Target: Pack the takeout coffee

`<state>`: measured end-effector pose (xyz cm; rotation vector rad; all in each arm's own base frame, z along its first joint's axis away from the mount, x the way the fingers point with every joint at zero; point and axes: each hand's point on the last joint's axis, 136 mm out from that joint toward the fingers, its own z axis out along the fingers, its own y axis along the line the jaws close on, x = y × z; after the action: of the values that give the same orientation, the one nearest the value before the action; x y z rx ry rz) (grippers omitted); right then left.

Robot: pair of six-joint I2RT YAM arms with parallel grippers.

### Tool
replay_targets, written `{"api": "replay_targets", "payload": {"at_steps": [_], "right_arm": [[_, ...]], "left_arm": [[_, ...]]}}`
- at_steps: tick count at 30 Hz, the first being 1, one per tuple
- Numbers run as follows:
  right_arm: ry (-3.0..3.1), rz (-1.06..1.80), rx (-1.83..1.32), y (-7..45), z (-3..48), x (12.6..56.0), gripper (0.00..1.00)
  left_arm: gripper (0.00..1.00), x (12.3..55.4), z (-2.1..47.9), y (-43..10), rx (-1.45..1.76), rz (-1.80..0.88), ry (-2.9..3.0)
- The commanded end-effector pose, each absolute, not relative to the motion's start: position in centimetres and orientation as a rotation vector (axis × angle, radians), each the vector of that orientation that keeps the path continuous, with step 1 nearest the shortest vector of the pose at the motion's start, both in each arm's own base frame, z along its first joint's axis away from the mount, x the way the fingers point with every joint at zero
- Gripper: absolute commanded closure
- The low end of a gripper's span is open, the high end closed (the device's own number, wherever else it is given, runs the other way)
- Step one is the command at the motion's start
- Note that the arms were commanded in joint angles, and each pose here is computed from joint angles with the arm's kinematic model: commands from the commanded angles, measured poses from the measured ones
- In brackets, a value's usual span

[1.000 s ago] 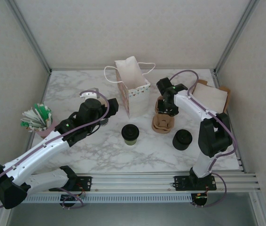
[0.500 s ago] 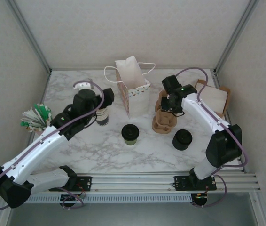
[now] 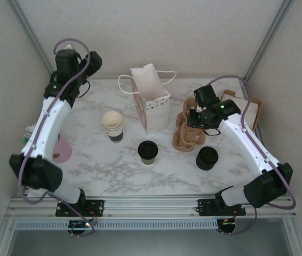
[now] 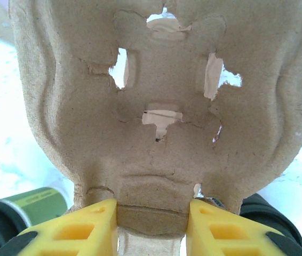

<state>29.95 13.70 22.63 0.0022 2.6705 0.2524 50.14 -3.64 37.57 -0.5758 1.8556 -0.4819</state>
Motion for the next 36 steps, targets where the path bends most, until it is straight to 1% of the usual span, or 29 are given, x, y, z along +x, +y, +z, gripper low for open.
{"api": "replay_targets", "payload": {"at_steps": [1,7,10,14,15,20,25,29,36], "right_arm": [[2.631,0.362,-0.078,14.4,26.1,28.5,0.67],[2.546,0.522,-0.160,15.6,30.7,26.9,0.66],[2.511,0.567,-0.183,16.0,32.2,26.5,0.66],[2.474,0.608,-0.197,16.3,33.8,26.3,0.65],[2.464,0.621,-0.200,16.5,34.2,26.3,0.65],[2.408,0.673,-0.218,17.0,36.3,26.3,0.65],[2.359,0.683,-0.208,17.1,37.9,26.8,0.66],[2.339,0.685,-0.203,17.1,38.6,27.0,0.67],[2.332,0.690,-0.190,17.2,38.5,27.1,0.67]], "left_arm": [[0.22,54.2,34.2,-4.3,-0.556,-0.578,1.937],[0.24,61.6,28.7,-6.2,-0.501,-0.638,2.021],[0.27,64.6,26.0,-7.6,-0.466,-0.671,2.063],[0.29,67.2,23.0,-10.6,-0.367,-0.735,2.100],[0.31,67.6,22.1,-11.4,-0.342,-0.757,2.110],[0.33,67.6,17.9,-15.3,-0.236,-0.839,2.170],[0.33,66.3,14.8,-19.3,-0.133,-0.882,2.236],[0.35,65.1,13.4,-21.2,-0.072,-0.960,2.269],[0.36,62.7,11.9,-23.6,-0.001,-0.986,2.325]]}}
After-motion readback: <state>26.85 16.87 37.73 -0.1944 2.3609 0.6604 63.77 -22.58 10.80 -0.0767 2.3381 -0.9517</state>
